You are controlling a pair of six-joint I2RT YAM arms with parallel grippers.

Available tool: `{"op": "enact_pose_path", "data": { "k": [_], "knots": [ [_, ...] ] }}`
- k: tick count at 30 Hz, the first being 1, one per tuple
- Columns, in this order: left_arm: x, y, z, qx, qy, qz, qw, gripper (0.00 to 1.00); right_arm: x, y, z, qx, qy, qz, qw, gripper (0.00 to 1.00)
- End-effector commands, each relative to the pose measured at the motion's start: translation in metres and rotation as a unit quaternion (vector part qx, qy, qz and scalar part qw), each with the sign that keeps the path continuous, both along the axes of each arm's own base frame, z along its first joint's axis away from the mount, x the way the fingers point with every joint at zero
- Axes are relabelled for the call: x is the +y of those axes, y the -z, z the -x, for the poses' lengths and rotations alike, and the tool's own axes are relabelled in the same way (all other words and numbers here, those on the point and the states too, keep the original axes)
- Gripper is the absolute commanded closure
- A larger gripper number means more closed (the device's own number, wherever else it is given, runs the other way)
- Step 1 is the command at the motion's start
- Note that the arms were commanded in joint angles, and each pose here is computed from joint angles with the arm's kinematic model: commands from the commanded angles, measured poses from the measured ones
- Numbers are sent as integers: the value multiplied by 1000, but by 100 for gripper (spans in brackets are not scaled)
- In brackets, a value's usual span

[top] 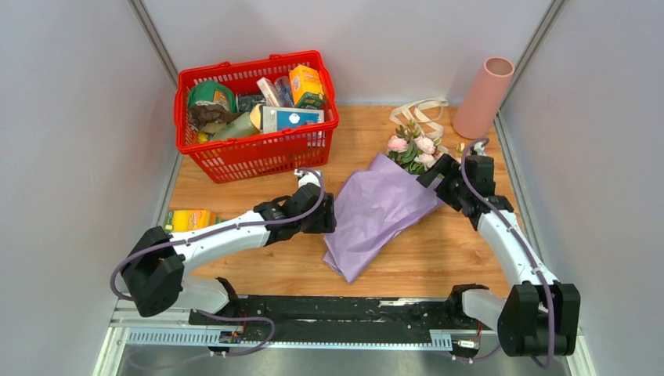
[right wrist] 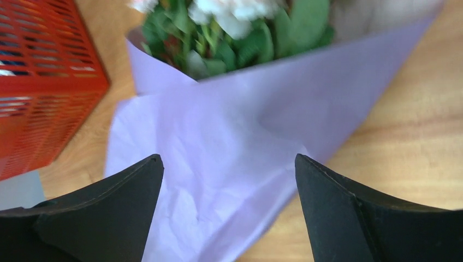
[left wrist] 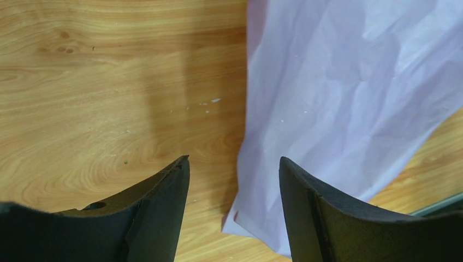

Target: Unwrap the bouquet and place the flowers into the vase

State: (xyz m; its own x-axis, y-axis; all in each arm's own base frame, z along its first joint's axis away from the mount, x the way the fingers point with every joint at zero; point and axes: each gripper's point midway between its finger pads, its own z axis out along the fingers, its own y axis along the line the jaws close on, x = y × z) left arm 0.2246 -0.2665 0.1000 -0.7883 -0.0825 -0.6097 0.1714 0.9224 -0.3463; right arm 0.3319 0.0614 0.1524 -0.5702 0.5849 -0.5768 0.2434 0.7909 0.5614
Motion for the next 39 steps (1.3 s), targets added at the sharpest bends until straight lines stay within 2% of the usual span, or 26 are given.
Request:
{"op": "enact_pose_path", "data": {
  "k": [1,4,7,9,16,19,25,28,30,34,37,39],
  "knots": [
    [1,11,-3,8,24,-26,999,31,5,30,21,33,14,-33,999,7],
    [-6,15,-2,11,35,-13,999,31,7,32,13,15,10,-37,999,8],
    [-12,23,-1,16,42,-4,999,32,21,32,6,-19,-29,-59,998,10],
    [-16,26,-1,20,44,4,999,35,24,35,0,-31,-30,-72,996,12],
    [-29,37,-18,12,40,-2,999,55,24,40,-31,-46,-31,-66,996,16],
    [-30,43,-31,6,26,-15,1000,70,26,44,-44,-38,-41,-64,996,16],
    [-47,34,-50,-9,32,13,999,79,24,39,-65,-47,-52,-41,997,17],
    [-54,25,-55,-18,39,21,999,80,23,31,-74,-49,-63,-29,996,16],
    [-60,13,-54,-25,49,38,998,81,21,30,-65,-22,-69,-19,997,15],
    [-77,-18,-43,-43,94,105,989,82,14,5,-48,-18,-71,12,997,9],
    [-95,-37,-27,-53,135,168,975,76,1,-25,-35,-18,-49,38,998,2],
    [-108,-46,-16,-59,164,181,968,73,-1,-44,-25,-27,-45,44,998,0]
  ]
}}
